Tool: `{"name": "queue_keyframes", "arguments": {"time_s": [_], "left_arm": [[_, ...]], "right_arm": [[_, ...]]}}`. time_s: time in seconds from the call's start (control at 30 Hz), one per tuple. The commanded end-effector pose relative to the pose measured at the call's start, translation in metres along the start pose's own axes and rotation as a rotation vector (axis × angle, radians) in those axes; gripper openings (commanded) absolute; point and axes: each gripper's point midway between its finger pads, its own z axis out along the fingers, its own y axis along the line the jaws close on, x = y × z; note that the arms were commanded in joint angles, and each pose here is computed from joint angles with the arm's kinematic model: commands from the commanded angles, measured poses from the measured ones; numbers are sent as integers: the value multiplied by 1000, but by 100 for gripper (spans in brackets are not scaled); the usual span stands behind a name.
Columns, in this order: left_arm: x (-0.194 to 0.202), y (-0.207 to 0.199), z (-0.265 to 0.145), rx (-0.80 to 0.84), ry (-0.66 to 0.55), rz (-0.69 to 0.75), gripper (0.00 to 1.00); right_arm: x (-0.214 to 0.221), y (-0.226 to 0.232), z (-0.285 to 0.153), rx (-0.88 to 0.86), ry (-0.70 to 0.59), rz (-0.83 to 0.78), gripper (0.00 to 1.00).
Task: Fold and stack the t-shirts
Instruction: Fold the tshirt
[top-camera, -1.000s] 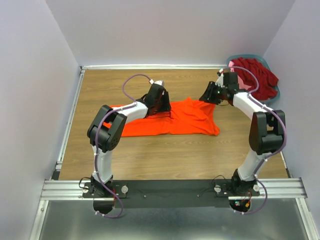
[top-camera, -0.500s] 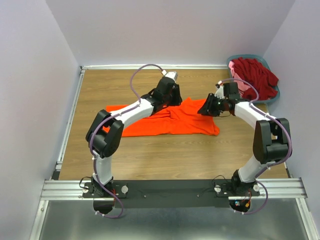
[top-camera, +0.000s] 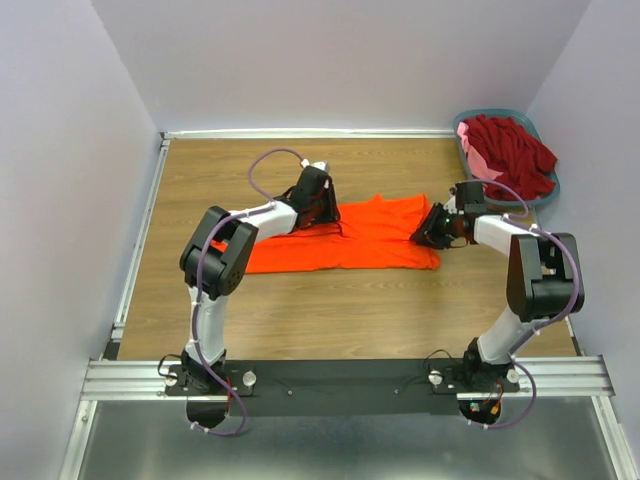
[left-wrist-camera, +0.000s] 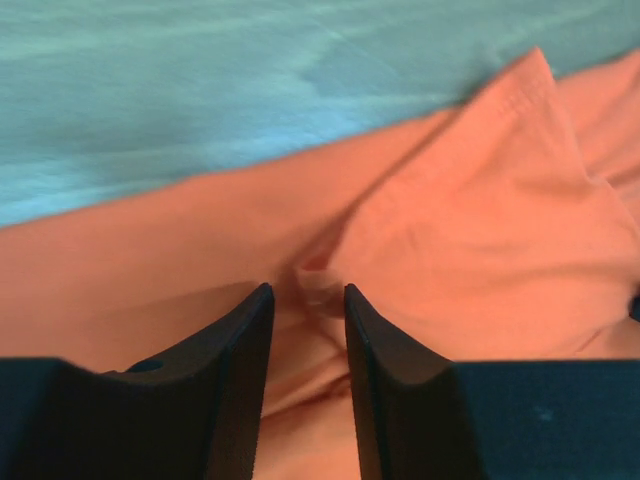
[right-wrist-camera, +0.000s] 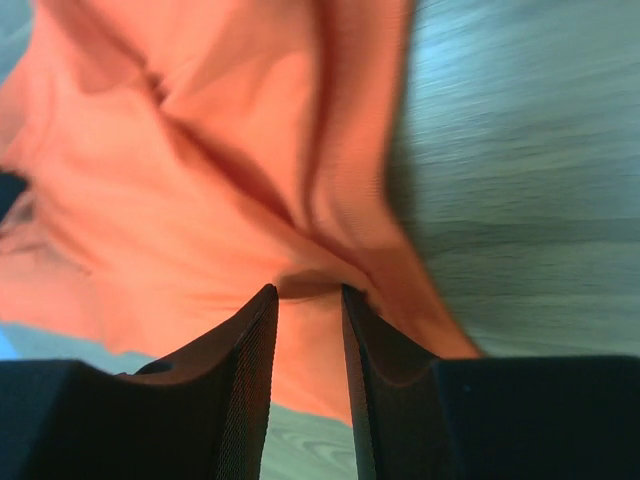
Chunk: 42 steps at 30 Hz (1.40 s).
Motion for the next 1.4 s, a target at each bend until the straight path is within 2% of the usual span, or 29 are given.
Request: {"name": "queue_keyframes", "arguments": {"time_s": [0.0,0.03,0.07,0.1,0.17,0.27,0.3,0.4,0.53,0.63,0.83,0.9,1.0,1.1,1.13,1.17,1.2,1.23,1.27,1.3,1.37], "left_arm": [[-19,19,-17,-46,-51,2,46],[-22,25,-25,-63,-54,5,48],[-36,45,-44,-135,-108,-7,53],[-51,44,-57,-129,-143,-7,55],[-64,85,-89,-277,-219,-13,63],[-70,115,-111,-393,-235,5,66],[-70,131,-114,-448,-240,1,66],[-60,154,-110,-489,-202,-34,67],[-31,169,-89,-487,-96,-79,67],[-15,177,-85,-501,-50,-110,66],[20,192,-92,-526,41,-172,66],[29,187,-94,-494,59,-203,66],[48,178,-100,-442,78,-270,66],[90,154,-107,-312,164,-374,66],[98,147,-110,-286,176,-389,66],[97,134,-113,-246,157,-398,66],[119,112,-115,-210,204,-390,66],[124,96,-117,-176,213,-378,66],[131,78,-121,-142,226,-362,66],[154,53,-125,-105,278,-354,66],[172,28,-133,-47,316,-344,66]], "right_arm": [[-21,-11,-8,79,-117,-1,41],[-24,-6,-13,74,-132,-13,41],[-28,6,-23,66,-155,-46,44],[-26,11,-28,64,-160,-65,45],[-24,36,-40,43,-180,-111,46],[-7,59,-45,22,-165,-117,49],[-3,64,-45,21,-168,-111,53],[24,75,-35,22,-118,-85,55],[59,75,-12,64,-34,-98,55],[65,59,1,123,-16,-74,55],[47,33,24,238,-36,-123,55],[40,17,39,280,-14,-122,55],[1,4,49,326,-68,-114,55],[-47,-8,67,337,-103,-88,55],[-51,-23,84,355,-75,-72,55],[-94,-9,85,317,-147,-78,55],[-103,-2,95,273,-132,-86,55],[-120,8,101,249,-150,-104,56],[-118,-1,124,256,-111,-115,56],[-155,34,122,174,-170,-164,56],[-162,37,141,153,-146,-179,56]]}}
